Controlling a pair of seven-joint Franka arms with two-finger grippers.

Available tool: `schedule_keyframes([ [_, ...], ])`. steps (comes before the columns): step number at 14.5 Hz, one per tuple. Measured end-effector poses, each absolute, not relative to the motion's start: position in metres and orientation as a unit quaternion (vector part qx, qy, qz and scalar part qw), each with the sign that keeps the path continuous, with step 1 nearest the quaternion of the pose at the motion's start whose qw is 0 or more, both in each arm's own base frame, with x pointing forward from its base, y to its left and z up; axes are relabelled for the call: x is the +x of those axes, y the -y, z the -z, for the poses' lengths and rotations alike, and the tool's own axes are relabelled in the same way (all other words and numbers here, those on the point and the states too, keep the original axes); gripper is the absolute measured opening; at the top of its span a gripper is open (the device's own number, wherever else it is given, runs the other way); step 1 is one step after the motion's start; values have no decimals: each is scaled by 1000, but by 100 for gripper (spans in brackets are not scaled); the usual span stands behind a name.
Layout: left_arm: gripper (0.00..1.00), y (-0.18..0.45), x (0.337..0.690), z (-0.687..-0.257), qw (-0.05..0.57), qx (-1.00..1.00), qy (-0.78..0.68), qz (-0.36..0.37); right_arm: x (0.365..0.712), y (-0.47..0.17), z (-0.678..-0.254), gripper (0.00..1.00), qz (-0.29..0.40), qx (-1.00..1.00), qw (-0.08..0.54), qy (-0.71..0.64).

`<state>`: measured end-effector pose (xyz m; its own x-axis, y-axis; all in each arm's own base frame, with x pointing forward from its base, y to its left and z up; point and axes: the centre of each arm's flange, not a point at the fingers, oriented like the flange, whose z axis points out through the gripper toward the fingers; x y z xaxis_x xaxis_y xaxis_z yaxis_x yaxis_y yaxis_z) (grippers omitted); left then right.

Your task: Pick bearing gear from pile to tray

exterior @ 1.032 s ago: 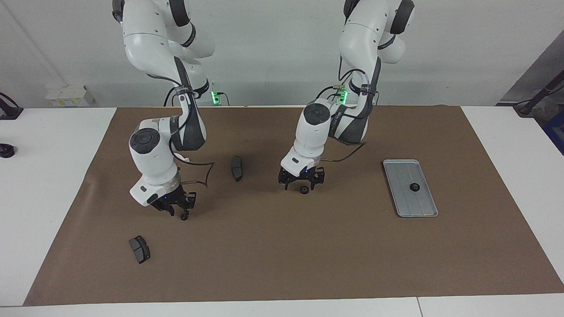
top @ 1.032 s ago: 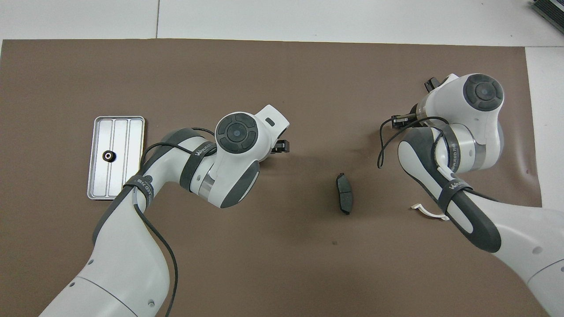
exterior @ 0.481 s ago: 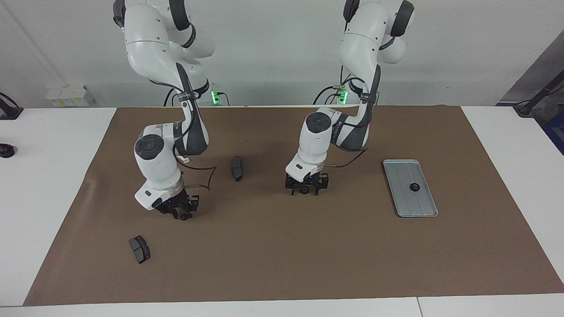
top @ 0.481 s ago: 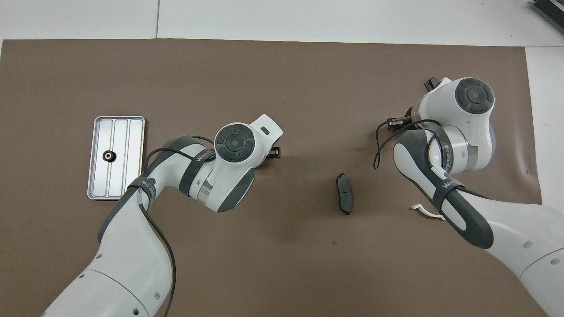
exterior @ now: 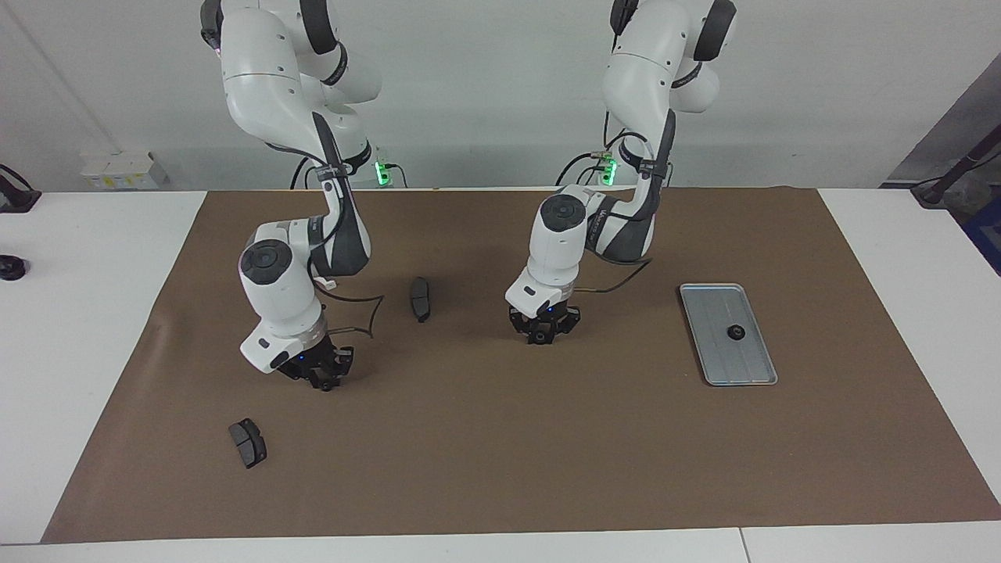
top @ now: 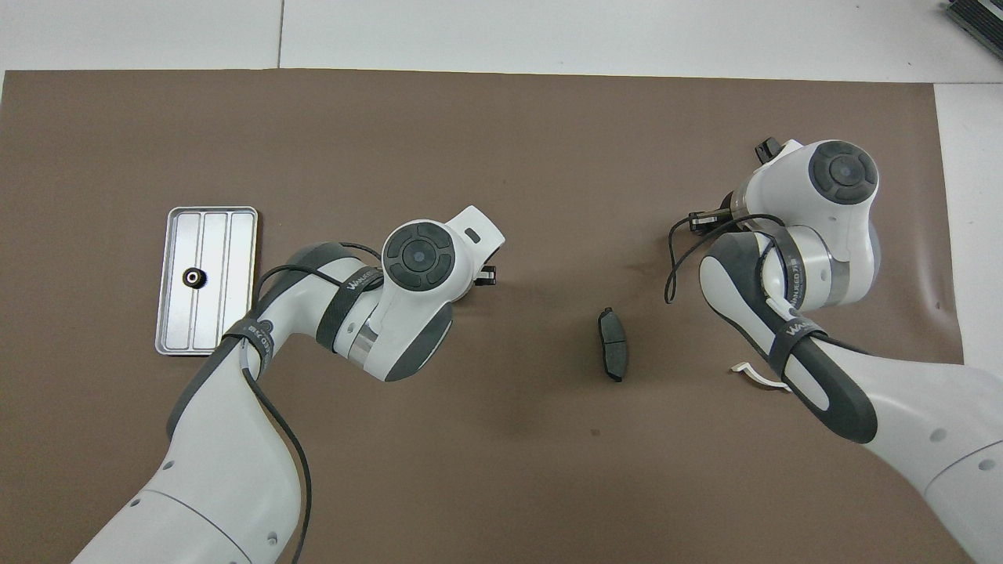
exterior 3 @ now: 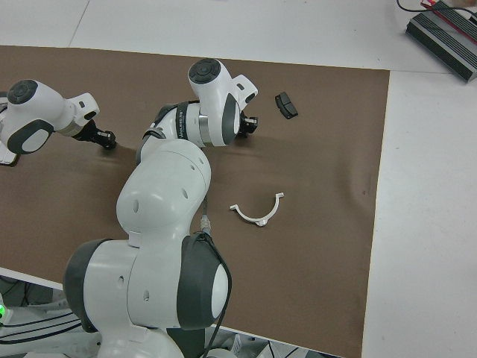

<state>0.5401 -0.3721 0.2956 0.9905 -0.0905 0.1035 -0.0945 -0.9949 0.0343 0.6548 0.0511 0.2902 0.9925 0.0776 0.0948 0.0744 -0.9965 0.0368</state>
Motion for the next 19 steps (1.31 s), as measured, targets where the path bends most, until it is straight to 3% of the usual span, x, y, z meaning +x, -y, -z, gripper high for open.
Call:
schedule_keyframes([
  [6, 35, 366, 544, -300, 10, 998, 40, -39, 659, -51, -310, 23, -61, 998, 17, -30],
  [10, 35, 304, 601, -335, 12, 999, -9, -51, 648, -72, -378, 23, -63, 998, 11, 28],
  [14, 35, 196, 646, -348, 23, 999, -20, -42, 626, -158, -430, 23, -64, 995, -14, 78],
  [19, 35, 76, 650, -353, 17, 999, 38, 11, 590, -299, -426, 23, -90, 989, -58, 101],
])
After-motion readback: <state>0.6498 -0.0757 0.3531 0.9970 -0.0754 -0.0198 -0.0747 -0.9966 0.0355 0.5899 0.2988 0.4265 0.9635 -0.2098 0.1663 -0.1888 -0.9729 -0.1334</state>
